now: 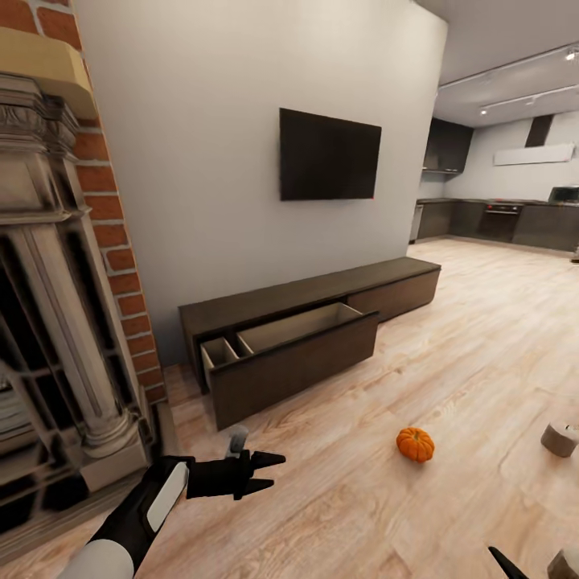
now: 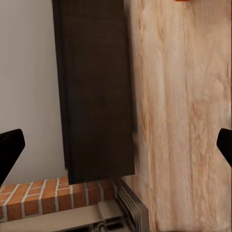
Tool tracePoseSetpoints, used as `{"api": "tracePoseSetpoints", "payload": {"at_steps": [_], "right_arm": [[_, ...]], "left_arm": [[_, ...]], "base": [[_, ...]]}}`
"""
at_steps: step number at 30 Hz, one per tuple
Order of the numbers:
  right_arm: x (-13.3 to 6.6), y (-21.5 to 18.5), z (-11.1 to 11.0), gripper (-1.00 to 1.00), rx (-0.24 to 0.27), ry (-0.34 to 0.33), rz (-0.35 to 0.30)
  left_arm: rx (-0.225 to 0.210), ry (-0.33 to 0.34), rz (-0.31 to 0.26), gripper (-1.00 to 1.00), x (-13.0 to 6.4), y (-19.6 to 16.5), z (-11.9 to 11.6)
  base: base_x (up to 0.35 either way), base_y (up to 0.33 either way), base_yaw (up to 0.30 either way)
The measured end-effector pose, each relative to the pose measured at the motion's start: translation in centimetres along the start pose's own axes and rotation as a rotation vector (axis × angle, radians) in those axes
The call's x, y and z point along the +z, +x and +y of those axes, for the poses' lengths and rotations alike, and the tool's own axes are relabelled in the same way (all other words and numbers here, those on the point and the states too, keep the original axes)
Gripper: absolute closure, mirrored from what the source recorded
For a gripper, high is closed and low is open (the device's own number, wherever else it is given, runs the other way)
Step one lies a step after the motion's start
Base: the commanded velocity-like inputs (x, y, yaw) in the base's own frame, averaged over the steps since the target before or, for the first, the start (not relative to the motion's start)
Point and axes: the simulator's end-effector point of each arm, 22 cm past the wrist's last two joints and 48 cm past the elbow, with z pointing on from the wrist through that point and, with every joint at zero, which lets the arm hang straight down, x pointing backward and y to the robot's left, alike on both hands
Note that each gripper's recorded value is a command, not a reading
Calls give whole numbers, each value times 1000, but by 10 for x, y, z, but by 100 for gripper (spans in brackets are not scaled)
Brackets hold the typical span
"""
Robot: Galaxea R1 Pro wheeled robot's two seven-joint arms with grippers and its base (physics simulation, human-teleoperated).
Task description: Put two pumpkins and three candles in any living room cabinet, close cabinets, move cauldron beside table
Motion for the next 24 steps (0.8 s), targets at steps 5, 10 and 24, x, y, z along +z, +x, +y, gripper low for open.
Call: {"api": "tracePoseSetpoints", "payload": {"at_steps": [5, 10, 24], "right_arm": [[0, 0, -2, -100, -4, 5, -2], [-1, 0, -3, -100, -6, 9, -3], [-2, -2, -6, -100, -24, 16, -11]], "left_arm": [[-3, 0, 1, -100, 0, 0, 1], [-5, -1, 2, -100, 1, 1, 2], [-12, -7, 2, -100, -1, 1, 7]], "base": [[-307, 102, -261], [-308, 98, -261], [-106, 89, -264]]}}
